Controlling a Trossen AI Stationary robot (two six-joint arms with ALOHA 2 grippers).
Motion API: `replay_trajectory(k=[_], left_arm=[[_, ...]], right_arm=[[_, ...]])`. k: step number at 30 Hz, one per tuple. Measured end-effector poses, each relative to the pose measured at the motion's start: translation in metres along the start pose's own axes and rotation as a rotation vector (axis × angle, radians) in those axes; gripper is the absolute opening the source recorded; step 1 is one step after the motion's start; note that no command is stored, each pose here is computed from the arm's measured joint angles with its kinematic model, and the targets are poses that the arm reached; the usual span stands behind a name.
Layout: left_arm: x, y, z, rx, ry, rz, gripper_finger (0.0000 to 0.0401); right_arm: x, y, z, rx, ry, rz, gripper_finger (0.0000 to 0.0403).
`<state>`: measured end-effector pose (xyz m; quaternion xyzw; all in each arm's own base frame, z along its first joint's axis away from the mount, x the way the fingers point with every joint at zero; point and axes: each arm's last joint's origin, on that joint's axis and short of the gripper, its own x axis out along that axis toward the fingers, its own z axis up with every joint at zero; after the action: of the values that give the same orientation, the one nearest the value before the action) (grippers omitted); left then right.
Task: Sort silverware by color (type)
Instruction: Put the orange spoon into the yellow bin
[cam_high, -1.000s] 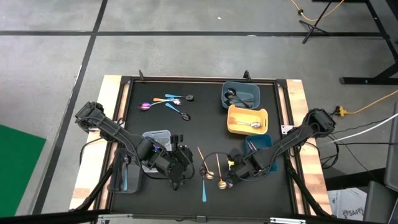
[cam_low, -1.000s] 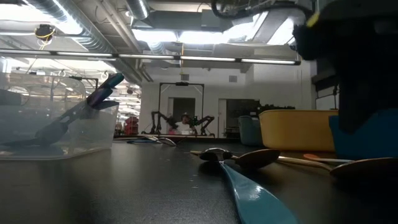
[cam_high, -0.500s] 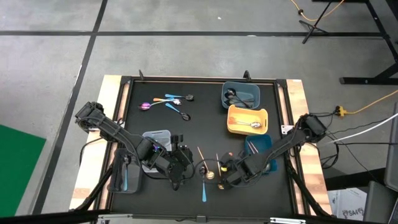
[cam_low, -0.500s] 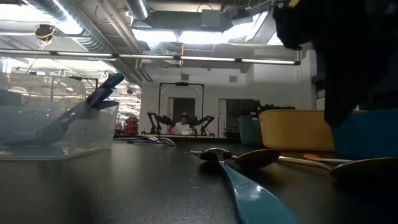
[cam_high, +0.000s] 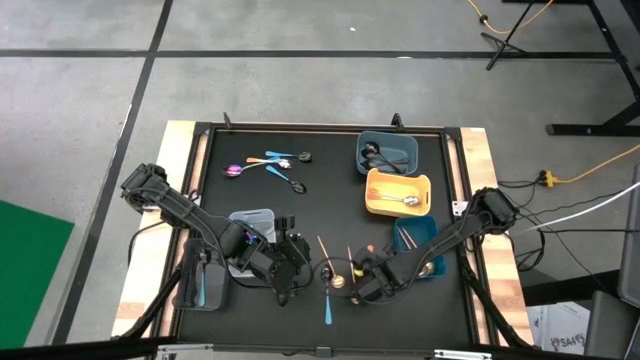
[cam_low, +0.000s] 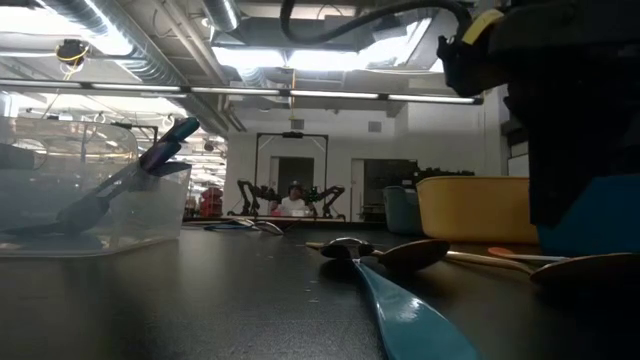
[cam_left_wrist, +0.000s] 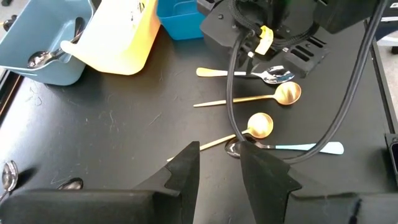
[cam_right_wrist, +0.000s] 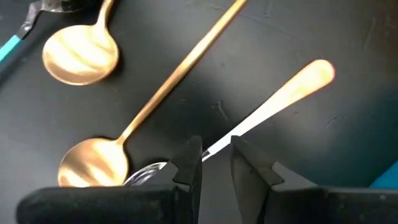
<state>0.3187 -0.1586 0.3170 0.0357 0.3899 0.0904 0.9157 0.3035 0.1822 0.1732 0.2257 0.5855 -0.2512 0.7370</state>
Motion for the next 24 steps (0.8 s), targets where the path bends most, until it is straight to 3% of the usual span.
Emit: replay_trajectory(k=[24], left_arm=[[0.000, 0.000, 0.000, -0.002, -0.004, -0.002, 0.0110]], right_arm=[[0.026, 0.004, -0.005, 0.006, 0.047, -0.054, 0.0072]])
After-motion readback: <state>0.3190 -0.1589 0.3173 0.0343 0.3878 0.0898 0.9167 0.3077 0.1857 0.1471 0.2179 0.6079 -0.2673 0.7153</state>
